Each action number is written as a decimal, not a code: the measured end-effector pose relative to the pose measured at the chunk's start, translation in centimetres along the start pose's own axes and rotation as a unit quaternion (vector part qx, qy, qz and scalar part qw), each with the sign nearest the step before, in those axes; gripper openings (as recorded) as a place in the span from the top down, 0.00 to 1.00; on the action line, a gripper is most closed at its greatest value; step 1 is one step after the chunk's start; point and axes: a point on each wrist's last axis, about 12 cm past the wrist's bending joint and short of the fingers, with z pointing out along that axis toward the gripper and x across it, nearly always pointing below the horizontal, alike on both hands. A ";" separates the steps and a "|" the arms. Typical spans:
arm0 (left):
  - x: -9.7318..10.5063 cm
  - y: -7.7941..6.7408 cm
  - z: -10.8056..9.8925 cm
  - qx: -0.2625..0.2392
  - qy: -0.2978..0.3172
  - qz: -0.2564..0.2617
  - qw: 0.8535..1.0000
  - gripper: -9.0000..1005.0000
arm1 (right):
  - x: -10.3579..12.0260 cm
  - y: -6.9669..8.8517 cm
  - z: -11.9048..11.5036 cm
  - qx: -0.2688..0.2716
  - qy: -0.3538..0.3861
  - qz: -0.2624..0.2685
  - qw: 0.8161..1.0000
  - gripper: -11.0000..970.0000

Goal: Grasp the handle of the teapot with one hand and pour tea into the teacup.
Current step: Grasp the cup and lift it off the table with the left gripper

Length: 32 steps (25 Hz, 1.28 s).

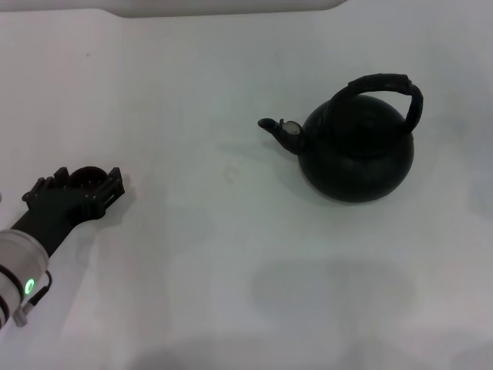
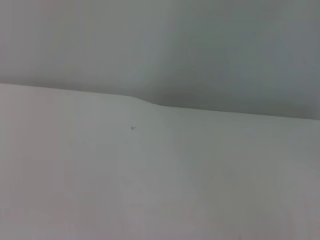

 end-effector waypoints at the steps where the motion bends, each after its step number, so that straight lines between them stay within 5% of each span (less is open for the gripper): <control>1: 0.0 0.0 0.0 0.000 0.000 -0.001 1.000 0.12 | 0.0 0.0 0.0 0.000 0.000 -0.001 1.000 0.50; 32: 0.1 -0.1 0.6 0.010 0.009 -0.027 1.000 0.21 | -0.1 -0.2 0.1 0.001 -0.001 -0.005 1.000 0.50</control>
